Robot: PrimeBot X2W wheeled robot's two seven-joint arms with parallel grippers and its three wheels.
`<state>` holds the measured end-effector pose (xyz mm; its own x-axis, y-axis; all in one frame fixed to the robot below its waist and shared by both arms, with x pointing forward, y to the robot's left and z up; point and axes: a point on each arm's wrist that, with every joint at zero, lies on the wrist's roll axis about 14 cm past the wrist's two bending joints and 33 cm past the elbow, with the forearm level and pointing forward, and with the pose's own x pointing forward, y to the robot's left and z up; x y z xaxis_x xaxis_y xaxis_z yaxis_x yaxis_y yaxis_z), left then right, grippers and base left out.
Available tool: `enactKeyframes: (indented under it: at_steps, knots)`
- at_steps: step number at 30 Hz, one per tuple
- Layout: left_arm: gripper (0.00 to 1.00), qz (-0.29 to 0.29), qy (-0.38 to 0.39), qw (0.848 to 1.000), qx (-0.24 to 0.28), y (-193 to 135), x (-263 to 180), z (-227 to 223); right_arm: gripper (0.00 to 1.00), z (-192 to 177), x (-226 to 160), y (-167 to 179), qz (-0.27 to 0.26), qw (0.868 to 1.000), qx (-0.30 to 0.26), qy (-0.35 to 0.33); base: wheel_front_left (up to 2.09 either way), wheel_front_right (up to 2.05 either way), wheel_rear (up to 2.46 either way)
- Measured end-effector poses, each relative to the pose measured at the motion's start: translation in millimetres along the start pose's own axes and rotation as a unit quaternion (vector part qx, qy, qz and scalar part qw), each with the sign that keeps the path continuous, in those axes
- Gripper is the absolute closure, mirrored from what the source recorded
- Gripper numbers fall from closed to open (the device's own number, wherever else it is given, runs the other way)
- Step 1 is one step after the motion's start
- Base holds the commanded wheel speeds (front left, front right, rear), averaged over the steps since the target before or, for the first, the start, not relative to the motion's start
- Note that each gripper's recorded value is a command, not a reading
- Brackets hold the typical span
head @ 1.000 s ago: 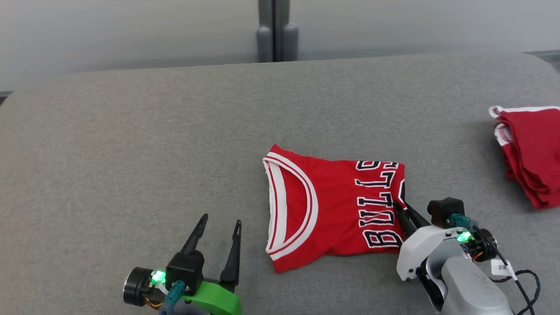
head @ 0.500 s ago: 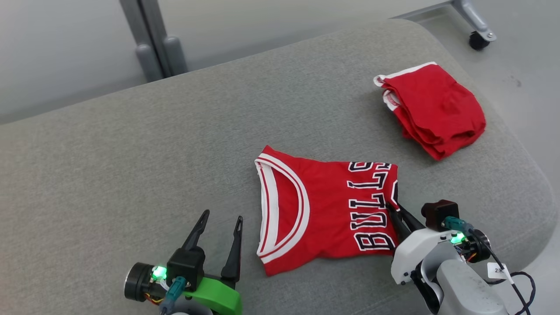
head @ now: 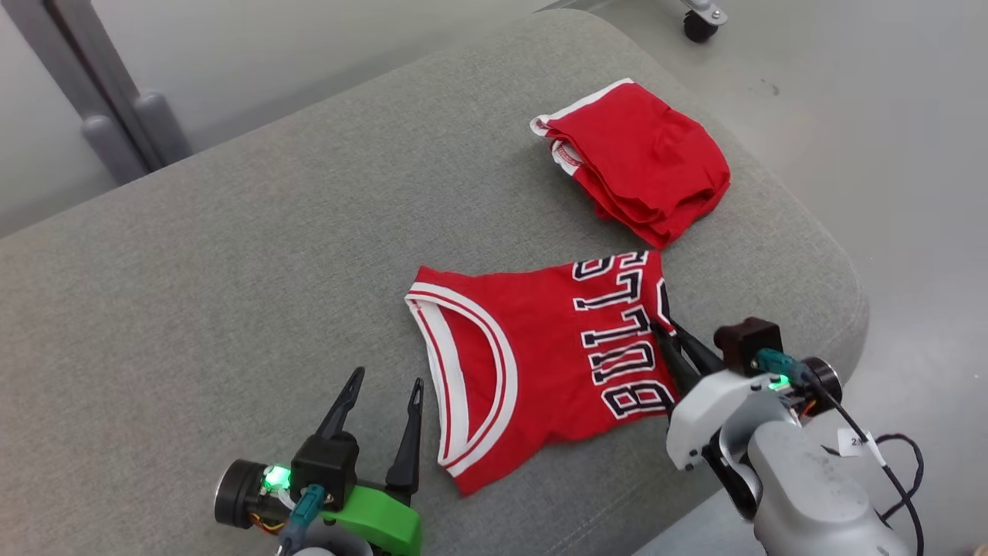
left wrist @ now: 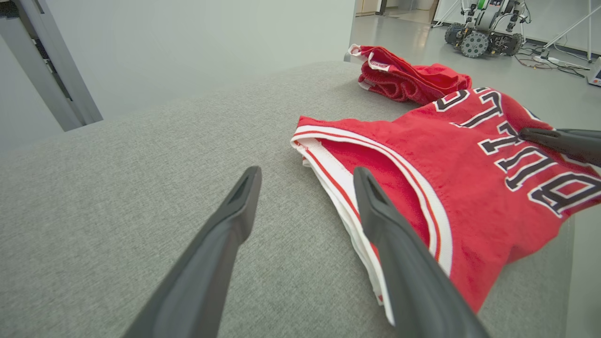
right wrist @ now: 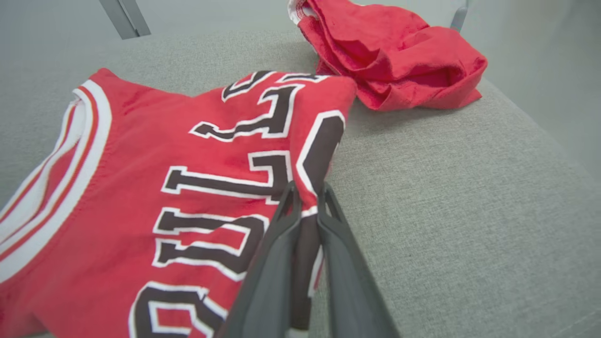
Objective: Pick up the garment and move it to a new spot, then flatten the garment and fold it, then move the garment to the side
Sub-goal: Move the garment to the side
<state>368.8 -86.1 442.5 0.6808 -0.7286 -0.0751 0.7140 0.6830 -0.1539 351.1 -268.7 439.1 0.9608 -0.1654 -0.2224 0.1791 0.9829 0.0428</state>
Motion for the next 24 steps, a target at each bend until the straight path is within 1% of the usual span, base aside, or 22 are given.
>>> enactKeyframes:
  at_steps: [4,8,12,15,16,20,22,24]
  knots:
    - [0.0,-0.011,0.004,1.0,-0.002,-2.3,8.1,-5.2,1.0,25.0,17.0,5.1,0.017,0.999,-0.03,-0.023,0.0,0.0,0.0]
    - [0.0,-0.012,0.016,1.0,-0.008,2.7,11.8,-15.8,1.0,69.0,46.8,11.7,0.033,0.996,-0.063,-0.059,0.0,0.0,0.0]
    - [0.0,-0.006,0.022,1.0,-0.009,11.5,14.9,-22.3,1.0,113.1,76.0,3.8,0.027,0.99,-0.109,-0.082,0.0,0.0,0.0]
    - [0.0,0.002,0.025,1.0,-0.01,19.5,14.4,-25.5,1.0,138.6,90.0,-31.3,-0.015,0.987,-0.134,-0.085,0.0,0.0,0.0]
    - [0.0,0.005,0.025,1.0,-0.01,22.4,14.0,-26.4,1.0,145.5,92.6,-48.7,-0.036,0.986,-0.14,-0.082,0.0,0.0,0.0]
    - [0.0,0.021,0.027,0.999,-0.011,35.6,11.7,-29.4,1.0,156.4,93.0,-112.2,-0.11,0.977,-0.173,-0.06,0.0,0.0,0.0]
    - [0.0,0.03,0.029,0.999,-0.011,42.7,10.0,-31.4,0.0,159.4,92.2,-131.8,-0.135,0.971,-0.19,-0.054,0.0,0.0,0.0]
    - [0.0,0.041,0.031,0.999,-0.012,50.9,7.4,-33.8,0.0,157.3,95.6,-138.5,-0.149,0.969,-0.19,-0.051,0.0,0.0,0.0]
